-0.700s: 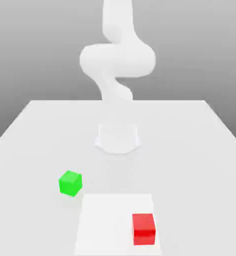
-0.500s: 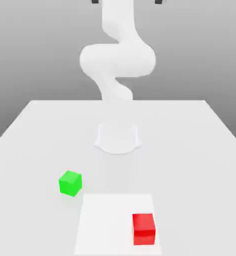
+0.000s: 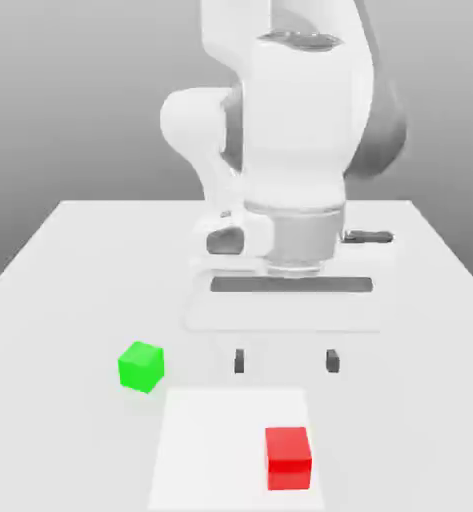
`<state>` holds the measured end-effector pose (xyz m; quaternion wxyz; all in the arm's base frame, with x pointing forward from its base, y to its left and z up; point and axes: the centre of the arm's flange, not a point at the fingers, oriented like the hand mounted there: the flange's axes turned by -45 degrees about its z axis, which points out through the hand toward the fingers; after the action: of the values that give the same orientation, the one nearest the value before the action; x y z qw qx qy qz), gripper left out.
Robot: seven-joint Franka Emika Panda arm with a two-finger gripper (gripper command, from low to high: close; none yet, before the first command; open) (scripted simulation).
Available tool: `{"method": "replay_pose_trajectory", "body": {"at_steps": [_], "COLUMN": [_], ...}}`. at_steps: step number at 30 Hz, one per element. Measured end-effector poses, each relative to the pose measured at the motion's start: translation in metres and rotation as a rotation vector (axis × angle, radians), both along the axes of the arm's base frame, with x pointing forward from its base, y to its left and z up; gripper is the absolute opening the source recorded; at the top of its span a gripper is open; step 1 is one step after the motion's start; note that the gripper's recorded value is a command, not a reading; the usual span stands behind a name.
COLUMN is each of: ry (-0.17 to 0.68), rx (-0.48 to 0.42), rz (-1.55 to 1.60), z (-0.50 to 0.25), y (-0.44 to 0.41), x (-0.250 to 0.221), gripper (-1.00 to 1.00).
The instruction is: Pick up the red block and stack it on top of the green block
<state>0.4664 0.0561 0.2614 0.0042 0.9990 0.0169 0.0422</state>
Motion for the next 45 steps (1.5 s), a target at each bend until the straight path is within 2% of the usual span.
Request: {"method": "replay_pose_trajectory", "body": {"at_steps": [3,7,8,15,21,29,37,45], "ry": [0.071,0.083,0.084,0.084,0.083,0.084,0.084,0.081], "rx": [0.006,0.007,0.007,0.007,-0.003,-0.060,0.009,0.032], "rz": [0.002,0.002,0.003,0.003,-0.010,-0.200,-0.345,-0.357], "z": [-0.051,-0.102,-0.112,-0.113,-0.052,-0.018,-0.015,-0.065], "y": [0.004,0.005,0.005,0.005,-0.007,-0.141,-0.198,-0.200], "x": [-0.013,-0.015,-0.016,-0.016,-0.020,-0.094,-0.192,-0.200], "gripper": [0.00,0.00,-1.00,-1.00,-1.00,-1.00,-1.00,-1.00]}}
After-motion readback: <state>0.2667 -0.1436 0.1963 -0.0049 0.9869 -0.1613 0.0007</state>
